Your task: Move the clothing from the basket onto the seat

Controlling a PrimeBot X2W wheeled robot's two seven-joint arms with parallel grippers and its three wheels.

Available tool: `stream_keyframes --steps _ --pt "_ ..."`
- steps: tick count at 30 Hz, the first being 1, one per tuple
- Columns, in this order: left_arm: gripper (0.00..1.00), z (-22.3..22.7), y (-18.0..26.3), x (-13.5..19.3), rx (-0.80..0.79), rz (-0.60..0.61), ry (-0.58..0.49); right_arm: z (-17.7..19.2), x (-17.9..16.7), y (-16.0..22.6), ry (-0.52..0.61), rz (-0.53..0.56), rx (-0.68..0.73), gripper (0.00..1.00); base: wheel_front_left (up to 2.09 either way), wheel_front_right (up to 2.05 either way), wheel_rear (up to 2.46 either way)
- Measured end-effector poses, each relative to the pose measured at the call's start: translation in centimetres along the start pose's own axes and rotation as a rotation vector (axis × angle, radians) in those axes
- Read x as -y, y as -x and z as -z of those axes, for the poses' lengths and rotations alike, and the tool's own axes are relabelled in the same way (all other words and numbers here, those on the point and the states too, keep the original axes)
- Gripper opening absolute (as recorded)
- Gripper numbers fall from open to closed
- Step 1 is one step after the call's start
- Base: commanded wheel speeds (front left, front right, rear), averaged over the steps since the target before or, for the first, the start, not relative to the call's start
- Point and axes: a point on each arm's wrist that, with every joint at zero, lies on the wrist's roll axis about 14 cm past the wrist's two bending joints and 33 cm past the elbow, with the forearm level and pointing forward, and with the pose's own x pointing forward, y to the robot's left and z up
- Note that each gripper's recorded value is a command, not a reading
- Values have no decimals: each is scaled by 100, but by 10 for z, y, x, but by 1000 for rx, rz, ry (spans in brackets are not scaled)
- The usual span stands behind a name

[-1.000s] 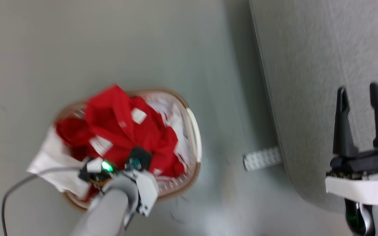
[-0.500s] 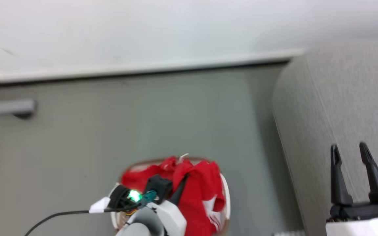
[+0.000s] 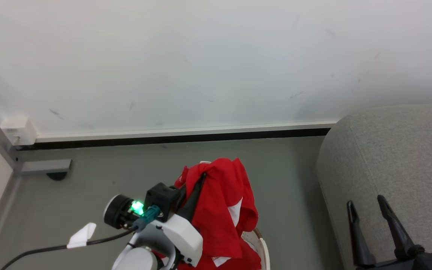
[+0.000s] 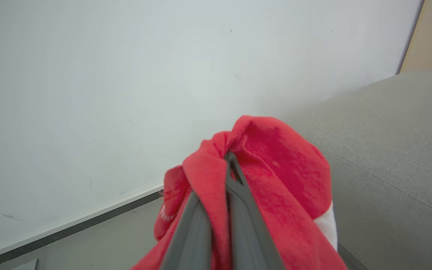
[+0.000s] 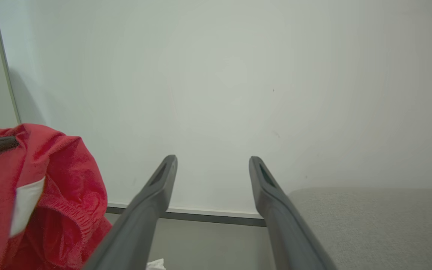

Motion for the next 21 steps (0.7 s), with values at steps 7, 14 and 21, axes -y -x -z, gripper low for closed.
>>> stream_keyframes --steps 7,14,21 --pt "0 -15 -1 2 35 5 -7 5 -29 7 11 -114 -25 100 0 0 0" --pt "0 -20 -3 12 50 32 -10 14 -89 1 -25 -381 -74 100 0 0 0" --pt "0 -18 -1 22 47 57 -6 24 -133 -18 -114 -552 -221 100 0 0 0"
